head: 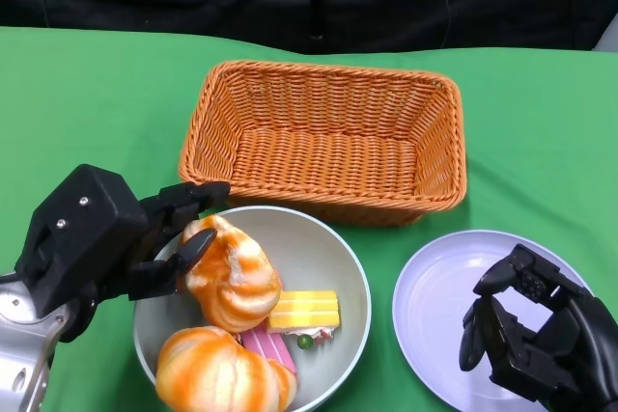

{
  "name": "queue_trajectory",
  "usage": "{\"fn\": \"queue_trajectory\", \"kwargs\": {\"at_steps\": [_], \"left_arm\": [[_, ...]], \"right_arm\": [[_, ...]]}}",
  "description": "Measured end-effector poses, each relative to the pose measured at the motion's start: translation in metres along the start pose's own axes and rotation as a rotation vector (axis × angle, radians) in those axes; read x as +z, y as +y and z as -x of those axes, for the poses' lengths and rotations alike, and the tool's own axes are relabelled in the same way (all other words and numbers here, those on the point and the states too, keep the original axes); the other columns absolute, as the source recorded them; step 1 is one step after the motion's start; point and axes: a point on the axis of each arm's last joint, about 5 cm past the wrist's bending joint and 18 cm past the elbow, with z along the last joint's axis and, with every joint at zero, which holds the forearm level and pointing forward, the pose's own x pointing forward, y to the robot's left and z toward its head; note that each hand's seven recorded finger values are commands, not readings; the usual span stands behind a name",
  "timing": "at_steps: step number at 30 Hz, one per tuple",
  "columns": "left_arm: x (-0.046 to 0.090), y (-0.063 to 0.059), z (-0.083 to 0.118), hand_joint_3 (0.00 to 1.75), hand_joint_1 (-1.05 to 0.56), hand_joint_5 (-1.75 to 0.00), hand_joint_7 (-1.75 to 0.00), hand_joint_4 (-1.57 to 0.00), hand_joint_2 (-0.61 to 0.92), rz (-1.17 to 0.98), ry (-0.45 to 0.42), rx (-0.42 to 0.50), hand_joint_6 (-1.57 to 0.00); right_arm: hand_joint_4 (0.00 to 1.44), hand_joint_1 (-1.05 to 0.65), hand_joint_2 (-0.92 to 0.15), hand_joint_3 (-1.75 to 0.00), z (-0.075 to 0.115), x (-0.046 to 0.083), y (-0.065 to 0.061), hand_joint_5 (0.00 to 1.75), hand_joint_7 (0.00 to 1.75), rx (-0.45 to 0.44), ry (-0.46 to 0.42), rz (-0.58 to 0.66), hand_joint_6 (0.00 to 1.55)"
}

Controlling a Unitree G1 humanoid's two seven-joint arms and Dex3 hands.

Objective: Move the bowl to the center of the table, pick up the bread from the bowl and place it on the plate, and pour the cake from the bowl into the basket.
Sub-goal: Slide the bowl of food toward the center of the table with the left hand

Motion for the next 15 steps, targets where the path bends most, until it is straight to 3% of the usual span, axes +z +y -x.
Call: {"fn": "queue_trajectory", "kwargs": {"at_steps": [15], "left_arm": [[-0.0035, -0.0072, -0.0038, 0.79, -0.87, -0.05, -0.02, -0.13, 0.92, 0.079, -0.066, -0.023, -0.17]], "right_arm": [[0.85, -0.15, -0.59, -1.13, 0.0028, 0.0016, 0.0007, 1.75, 1.57, 0.003, -0.013, 0.019, 0.74]]}}
